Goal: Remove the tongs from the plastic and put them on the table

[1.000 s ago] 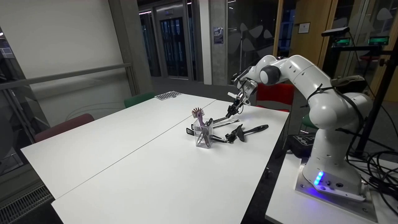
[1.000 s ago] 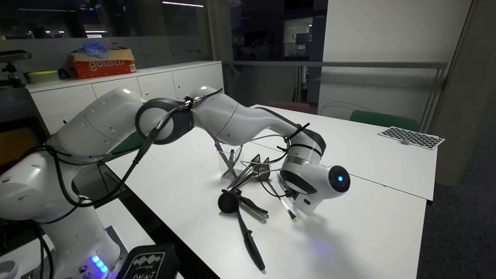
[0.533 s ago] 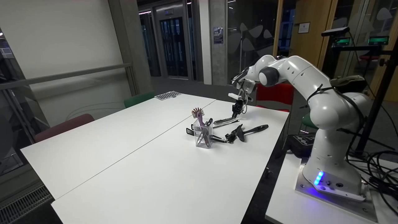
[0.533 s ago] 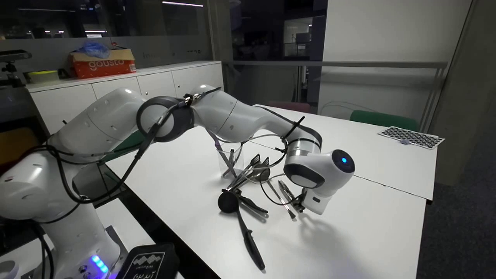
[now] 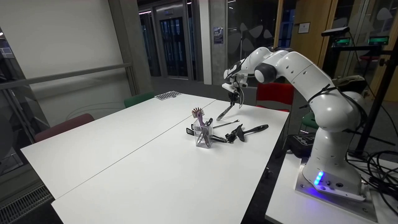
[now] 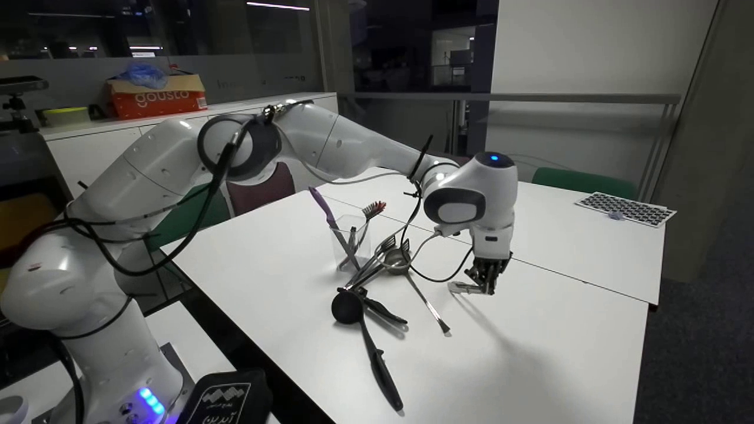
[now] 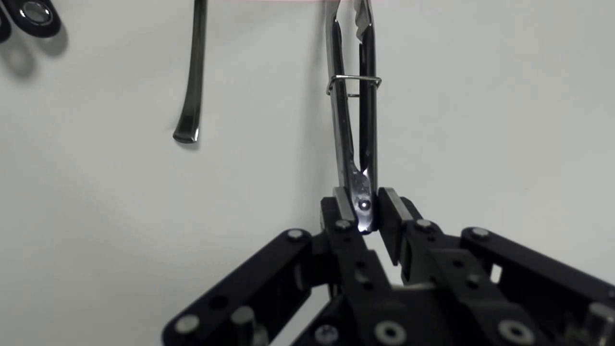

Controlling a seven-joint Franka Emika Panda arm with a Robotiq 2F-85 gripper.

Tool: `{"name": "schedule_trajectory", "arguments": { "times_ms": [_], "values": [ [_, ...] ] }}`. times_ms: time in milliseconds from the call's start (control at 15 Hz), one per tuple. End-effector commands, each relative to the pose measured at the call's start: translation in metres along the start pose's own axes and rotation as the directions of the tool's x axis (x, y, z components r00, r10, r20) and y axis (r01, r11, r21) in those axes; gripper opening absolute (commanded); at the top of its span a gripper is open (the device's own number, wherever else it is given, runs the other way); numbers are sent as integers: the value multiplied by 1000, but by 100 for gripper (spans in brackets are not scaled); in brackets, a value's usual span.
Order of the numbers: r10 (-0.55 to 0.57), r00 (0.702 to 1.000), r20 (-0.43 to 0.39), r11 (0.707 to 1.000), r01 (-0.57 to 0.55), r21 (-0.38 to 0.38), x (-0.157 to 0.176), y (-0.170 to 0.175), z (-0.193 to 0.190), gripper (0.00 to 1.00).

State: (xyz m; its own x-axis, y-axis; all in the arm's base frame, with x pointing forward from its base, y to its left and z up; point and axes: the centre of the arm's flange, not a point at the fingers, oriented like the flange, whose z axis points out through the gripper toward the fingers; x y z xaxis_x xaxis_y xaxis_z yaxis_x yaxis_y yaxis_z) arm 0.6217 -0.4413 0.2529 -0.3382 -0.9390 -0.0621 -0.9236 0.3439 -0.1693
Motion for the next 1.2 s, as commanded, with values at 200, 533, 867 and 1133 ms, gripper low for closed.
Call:
{"name": "schedule_trajectory", "arguments": {
  "times_ms": [200, 533, 867, 1133],
  "values": [
    [-11, 1000, -23, 1000, 11, 1, -4, 1, -4, 20],
    [-6, 1000, -25, 1000, 6, -3, -1, 3, -3, 5],
    [41, 964, 263, 999, -37, -23, -19, -3, 47, 0],
    [28, 978, 206, 998, -18, -53, -25, 2, 63, 0]
  ]
}}
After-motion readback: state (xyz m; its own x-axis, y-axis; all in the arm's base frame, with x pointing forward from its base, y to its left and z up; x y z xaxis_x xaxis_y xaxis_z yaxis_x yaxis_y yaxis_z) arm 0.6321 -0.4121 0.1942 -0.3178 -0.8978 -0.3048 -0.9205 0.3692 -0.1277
